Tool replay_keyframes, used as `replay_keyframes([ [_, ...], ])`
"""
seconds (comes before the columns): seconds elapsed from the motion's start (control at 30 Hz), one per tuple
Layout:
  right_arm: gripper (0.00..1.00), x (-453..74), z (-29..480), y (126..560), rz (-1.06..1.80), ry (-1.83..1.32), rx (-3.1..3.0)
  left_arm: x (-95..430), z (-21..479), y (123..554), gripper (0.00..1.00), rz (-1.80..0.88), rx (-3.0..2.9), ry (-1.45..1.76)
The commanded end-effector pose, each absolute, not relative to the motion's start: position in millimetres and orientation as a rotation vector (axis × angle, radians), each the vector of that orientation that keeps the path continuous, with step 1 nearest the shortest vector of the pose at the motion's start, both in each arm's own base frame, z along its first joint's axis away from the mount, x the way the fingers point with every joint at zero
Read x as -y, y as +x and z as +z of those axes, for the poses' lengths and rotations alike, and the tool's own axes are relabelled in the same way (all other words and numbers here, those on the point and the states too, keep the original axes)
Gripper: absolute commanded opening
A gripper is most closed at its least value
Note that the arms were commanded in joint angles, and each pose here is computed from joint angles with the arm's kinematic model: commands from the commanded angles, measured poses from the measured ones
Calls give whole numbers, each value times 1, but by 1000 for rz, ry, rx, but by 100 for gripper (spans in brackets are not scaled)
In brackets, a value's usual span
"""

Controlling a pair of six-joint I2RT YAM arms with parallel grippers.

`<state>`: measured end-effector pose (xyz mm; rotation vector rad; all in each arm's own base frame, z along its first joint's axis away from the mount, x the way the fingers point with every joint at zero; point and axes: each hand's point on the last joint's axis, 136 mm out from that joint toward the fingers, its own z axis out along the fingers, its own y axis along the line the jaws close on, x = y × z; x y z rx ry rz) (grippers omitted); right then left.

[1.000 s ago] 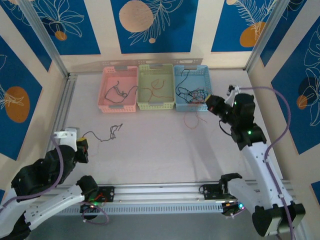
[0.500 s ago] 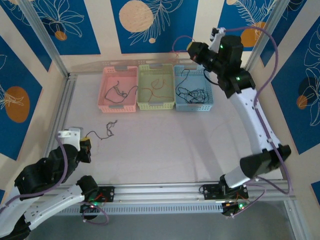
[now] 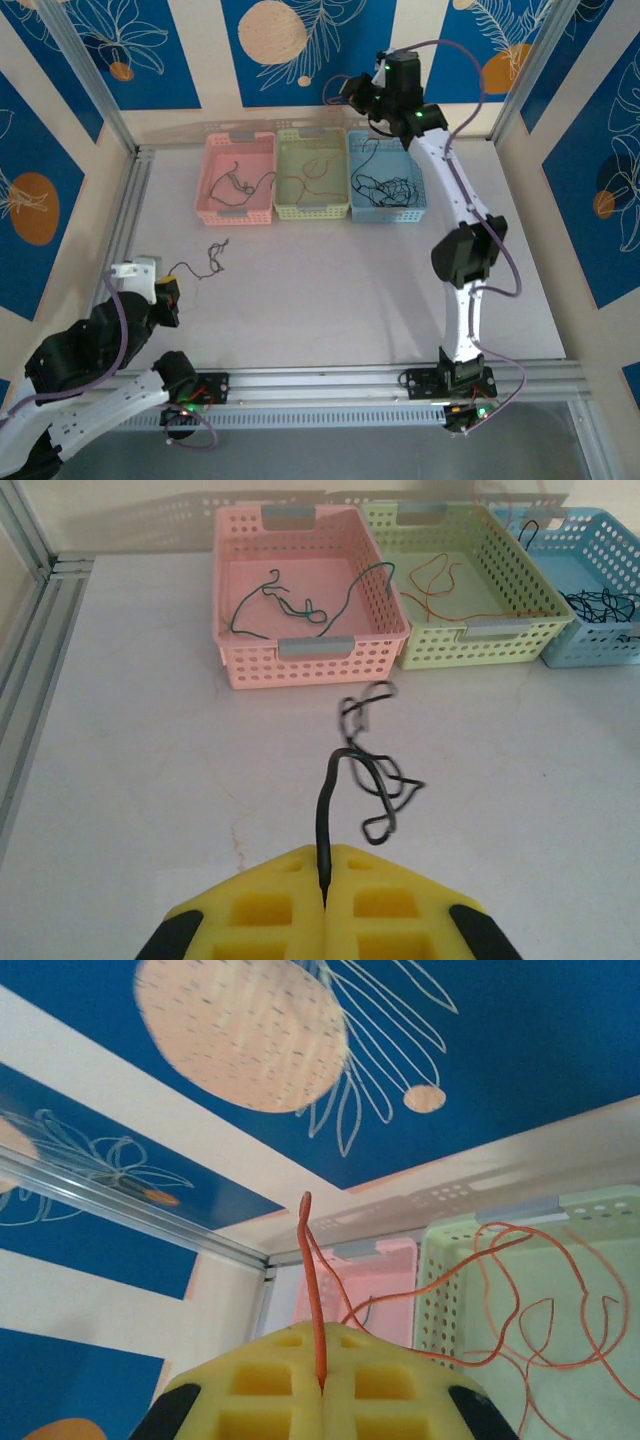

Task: Untangle the cables

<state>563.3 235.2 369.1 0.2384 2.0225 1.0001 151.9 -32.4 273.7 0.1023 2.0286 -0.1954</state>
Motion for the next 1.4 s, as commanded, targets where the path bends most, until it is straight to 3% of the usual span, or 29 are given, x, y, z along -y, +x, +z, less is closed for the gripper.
replay_keyframes([
  [0.0,0,-259,329,567,1088,214,-2150,31,275,153,0,-188,-2013,105],
  [0.2,1,-280,235,575,1055,272,-2335,32,274,153,0,-182,-2019,110],
  [0.37,22,-289,187,570,1038,271,-2439,34,273,154,0,-178,-2025,118],
  [0.47,38,-286,182,566,975,250,-2467,35,273,155,0,-176,-2029,121],
  [0.57,47,-281,195,561,877,158,-2428,36,272,155,0,-173,-2031,122],
  [0.7,50,-272,214,540,792,58,-2393,39,270,157,0,-170,-2041,136],
  [0.9,50,-277,242,455,897,-119,-2247,45,268,157,0,-181,-2051,165],
  [1.07,51,-296,226,367,1036,-310,-2150,56,270,155,0,-234,-2049,214],
  [1.37,54,-312,202,263,1173,-562,-1994,82,287,147,0,-445,-2026,248],
])
